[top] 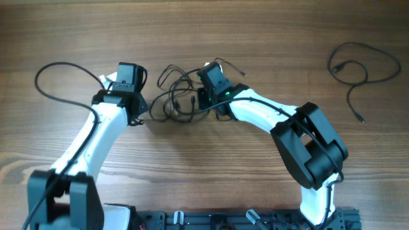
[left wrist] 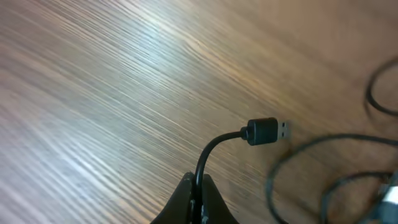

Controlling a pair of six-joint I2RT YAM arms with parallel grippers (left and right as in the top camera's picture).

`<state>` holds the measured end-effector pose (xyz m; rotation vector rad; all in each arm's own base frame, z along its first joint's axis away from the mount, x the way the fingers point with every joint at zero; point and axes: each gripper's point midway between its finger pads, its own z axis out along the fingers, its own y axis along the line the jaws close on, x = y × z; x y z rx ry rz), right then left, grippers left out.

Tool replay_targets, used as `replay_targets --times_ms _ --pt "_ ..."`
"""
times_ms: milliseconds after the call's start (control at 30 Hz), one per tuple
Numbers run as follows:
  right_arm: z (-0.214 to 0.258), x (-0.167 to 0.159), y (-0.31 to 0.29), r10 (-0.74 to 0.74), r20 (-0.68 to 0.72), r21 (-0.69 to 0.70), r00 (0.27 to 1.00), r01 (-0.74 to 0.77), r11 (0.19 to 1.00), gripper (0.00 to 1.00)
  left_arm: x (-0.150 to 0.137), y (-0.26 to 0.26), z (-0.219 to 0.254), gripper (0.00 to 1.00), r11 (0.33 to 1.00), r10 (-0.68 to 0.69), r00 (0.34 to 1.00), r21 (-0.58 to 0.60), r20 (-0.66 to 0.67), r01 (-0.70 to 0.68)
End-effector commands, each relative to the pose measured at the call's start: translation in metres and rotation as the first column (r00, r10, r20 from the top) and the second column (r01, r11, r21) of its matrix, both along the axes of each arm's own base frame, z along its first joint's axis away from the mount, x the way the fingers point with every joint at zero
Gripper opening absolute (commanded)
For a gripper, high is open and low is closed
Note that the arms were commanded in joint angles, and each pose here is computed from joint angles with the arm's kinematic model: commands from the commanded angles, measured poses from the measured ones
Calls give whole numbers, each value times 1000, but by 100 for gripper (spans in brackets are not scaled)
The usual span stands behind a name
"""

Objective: Untangle cables

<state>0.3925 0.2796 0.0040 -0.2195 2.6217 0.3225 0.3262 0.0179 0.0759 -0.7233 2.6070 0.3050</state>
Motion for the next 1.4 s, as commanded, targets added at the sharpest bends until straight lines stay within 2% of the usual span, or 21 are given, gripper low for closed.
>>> replay_targets --times_ms 0,200,300,500,600,733,767,900,967,1133,1233,1367 --pt "10 7 -12 -64 38 -20 997 65 998 4 -1 24 23 4 988 111 990 101 89 -120" --pt "10 10 -16 -84 33 -16 996 85 996 4 -5 45 26 4 972 213 970 80 115 -222" --pt "9 9 -17 -85 32 -16 996 85 996 4 -7 52 22 4 962 267 958 23 110 -271" --pt "10 10 -15 -83 33 -10 996 84 996 4 5 26 11 4 933 256 964 -280 78 -225" --pt "11 9 -12 -74 29 4 997 74 997 5 12 10 12 4 920 209 974 -353 84 -167" --pt "11 3 -1 -27 -4 52 1000 27 998 15 14 3 12 4 934 148 985 -340 91 -109" --pt "14 0 5 16 -6 72 1000 -16 997 17 14 2 11 4 934 146 985 -340 89 -108" --pt "35 -18 43 256 7 224 967 -251 942 36 13 2 3 4 935 143 988 -335 63 -114" --pt "40 -26 54 300 -5 285 954 -286 915 37 12 2 -4 4 935 143 989 -333 42 -122" --pt "45 -35 63 346 -15 347 938 -320 882 40 12 1 -35 4 942 101 994 -317 -36 -108" --pt "49 -38 70 371 -8 375 929 -341 862 48 12 0 -46 4 942 86 994 -320 -62 -101" --pt "44 -30 64 293 -15 336 956 -271 902 51 23 -22 -46 4 911 -49 999 -410 -22 36"
